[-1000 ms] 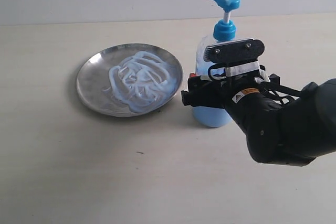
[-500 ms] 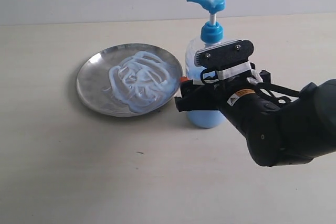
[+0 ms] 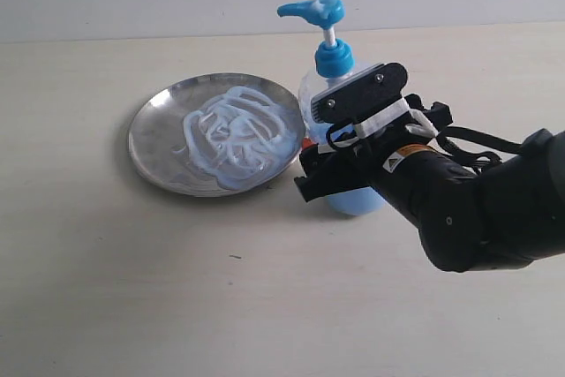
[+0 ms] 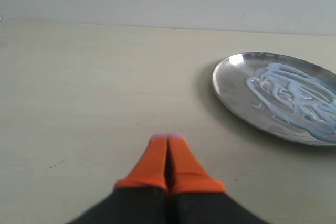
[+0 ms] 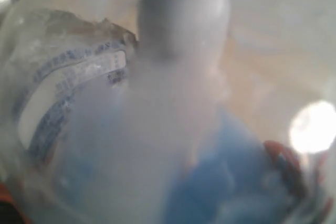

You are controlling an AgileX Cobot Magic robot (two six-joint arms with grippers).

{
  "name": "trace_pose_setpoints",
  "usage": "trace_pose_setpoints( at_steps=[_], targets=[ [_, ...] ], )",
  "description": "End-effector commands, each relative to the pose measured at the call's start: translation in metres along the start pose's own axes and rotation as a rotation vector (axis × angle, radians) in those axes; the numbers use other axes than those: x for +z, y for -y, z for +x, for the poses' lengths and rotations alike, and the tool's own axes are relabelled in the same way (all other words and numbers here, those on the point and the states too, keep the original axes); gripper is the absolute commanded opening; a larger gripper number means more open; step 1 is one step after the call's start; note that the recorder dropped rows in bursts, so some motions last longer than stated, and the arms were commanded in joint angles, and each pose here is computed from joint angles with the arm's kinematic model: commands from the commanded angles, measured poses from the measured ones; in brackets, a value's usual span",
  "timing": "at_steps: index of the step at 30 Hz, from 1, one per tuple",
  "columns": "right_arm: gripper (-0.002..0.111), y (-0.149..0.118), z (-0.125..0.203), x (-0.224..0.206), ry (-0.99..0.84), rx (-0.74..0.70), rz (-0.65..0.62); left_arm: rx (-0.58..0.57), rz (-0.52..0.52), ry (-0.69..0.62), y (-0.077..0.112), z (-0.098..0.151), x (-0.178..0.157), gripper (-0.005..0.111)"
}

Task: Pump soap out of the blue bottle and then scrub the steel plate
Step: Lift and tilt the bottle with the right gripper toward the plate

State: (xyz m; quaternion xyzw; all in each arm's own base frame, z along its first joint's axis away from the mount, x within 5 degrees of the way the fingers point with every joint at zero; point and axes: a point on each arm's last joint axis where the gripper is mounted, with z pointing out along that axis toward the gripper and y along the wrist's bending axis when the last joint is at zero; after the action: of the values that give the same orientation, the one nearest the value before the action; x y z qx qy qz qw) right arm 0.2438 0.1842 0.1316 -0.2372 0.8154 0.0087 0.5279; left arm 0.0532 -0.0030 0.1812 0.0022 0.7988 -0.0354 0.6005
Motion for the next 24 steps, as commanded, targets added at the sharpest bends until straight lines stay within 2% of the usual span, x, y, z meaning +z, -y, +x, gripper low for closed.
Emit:
trace_pose_setpoints(
  at_steps=[1,4,9,14,18,24],
  targets=[
    [0.0,0.004,-0.026,0.001,0.112,-0.057,0.047,0.009,0.001,0.015,0.0,0.0,0.0,0.0],
    [0.0,0.006,-0.032,0.005,0.111,-0.084,0.058,0.009,0.001,0.015,0.0,0.0,0.0,0.0],
    [0.0,0.022,-0.038,0.016,0.076,-0.05,0.07,0.009,0.001,0.015,0.0,0.0,0.0,0.0],
    [0.0,0.029,-0.045,0.026,0.046,-0.128,-0.025,0.009,0.001,0.017,0.0,0.0,0.0,0.0],
    [0.0,0.043,-0.056,0.033,0.068,-0.088,-0.001,0.009,0.001,0.017,0.0,0.0,0.0,0.0],
    [0.0,0.053,-0.063,0.039,0.056,-0.036,-0.037,0.009,0.001,0.019,0.0,-0.001,0.0,0.0]
  ],
)
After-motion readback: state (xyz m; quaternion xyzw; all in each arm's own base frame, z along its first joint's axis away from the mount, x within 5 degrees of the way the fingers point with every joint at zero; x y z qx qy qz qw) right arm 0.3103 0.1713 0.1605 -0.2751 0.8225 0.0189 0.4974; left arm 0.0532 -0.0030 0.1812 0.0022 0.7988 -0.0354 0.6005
